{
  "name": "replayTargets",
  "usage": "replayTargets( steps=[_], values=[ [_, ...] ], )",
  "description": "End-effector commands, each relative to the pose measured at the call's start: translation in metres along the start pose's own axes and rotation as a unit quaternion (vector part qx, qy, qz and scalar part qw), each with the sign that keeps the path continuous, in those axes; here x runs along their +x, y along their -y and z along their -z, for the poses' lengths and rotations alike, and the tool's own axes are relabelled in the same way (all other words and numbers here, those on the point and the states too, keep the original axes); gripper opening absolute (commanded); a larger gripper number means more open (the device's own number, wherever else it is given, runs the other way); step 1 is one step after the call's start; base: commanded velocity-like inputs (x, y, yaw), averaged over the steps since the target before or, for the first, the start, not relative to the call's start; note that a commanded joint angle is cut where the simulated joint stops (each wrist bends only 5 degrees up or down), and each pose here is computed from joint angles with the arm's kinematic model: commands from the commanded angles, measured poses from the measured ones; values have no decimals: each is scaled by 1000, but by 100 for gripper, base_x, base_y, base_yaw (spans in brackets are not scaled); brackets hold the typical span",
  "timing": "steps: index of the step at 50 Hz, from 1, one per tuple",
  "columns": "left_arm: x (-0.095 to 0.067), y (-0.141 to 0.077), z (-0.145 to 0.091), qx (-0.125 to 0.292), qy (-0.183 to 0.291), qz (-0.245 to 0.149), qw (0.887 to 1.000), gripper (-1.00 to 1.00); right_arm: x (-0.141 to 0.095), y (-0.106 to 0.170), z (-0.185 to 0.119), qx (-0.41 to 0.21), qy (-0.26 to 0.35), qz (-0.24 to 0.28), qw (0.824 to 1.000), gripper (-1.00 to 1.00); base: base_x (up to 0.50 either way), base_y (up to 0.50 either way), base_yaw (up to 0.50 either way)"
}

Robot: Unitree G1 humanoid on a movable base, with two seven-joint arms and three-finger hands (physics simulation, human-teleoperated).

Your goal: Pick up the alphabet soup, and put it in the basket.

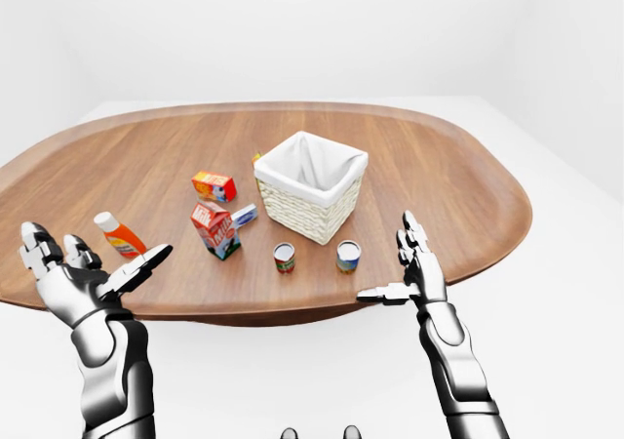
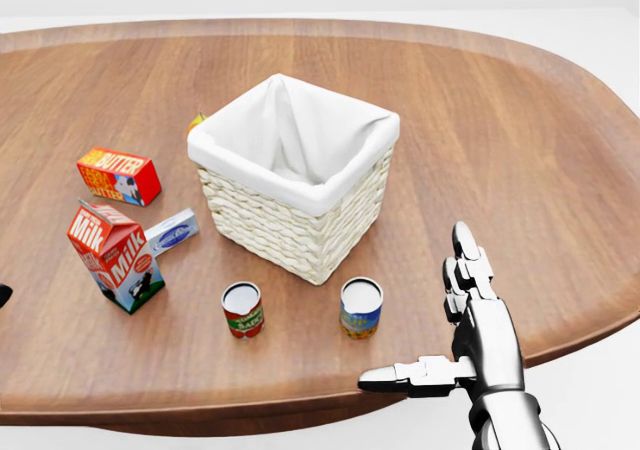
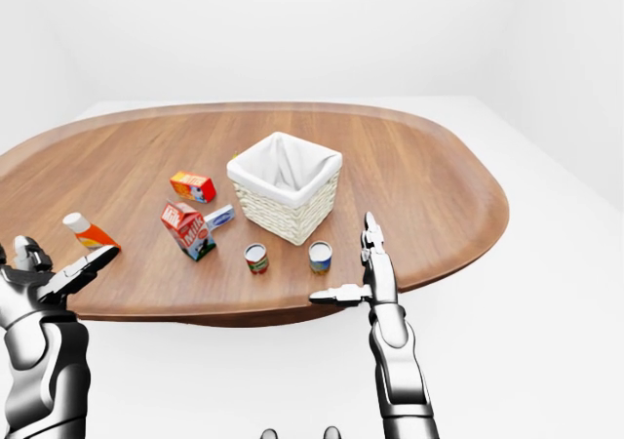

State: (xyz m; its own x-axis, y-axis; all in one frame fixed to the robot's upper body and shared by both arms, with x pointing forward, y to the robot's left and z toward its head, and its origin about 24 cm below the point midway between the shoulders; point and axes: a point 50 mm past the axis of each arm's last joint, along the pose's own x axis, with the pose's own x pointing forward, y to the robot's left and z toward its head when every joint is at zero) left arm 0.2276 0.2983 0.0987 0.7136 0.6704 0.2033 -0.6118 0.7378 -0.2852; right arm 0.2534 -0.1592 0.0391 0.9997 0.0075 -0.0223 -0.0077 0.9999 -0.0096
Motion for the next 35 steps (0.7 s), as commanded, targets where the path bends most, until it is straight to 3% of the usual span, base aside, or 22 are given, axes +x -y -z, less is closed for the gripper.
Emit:
replayTargets(
  steps=[1, 12, 35],
  values=[
    [1, 0, 3, 2, -7, 1, 1000, 100, 0, 0, 0, -3, -2, 0, 1000, 100, 28, 0, 0],
    [-2, 0, -5, -2, 11, 1, 1000, 100, 2, 0, 5, -7, -4, 0, 1000, 100, 28, 0, 0],
    [-1, 0, -2, 0, 4, 1, 1000, 100, 1, 0, 3, -3, -4, -1, 1000, 100, 28, 0, 0]
  ],
)
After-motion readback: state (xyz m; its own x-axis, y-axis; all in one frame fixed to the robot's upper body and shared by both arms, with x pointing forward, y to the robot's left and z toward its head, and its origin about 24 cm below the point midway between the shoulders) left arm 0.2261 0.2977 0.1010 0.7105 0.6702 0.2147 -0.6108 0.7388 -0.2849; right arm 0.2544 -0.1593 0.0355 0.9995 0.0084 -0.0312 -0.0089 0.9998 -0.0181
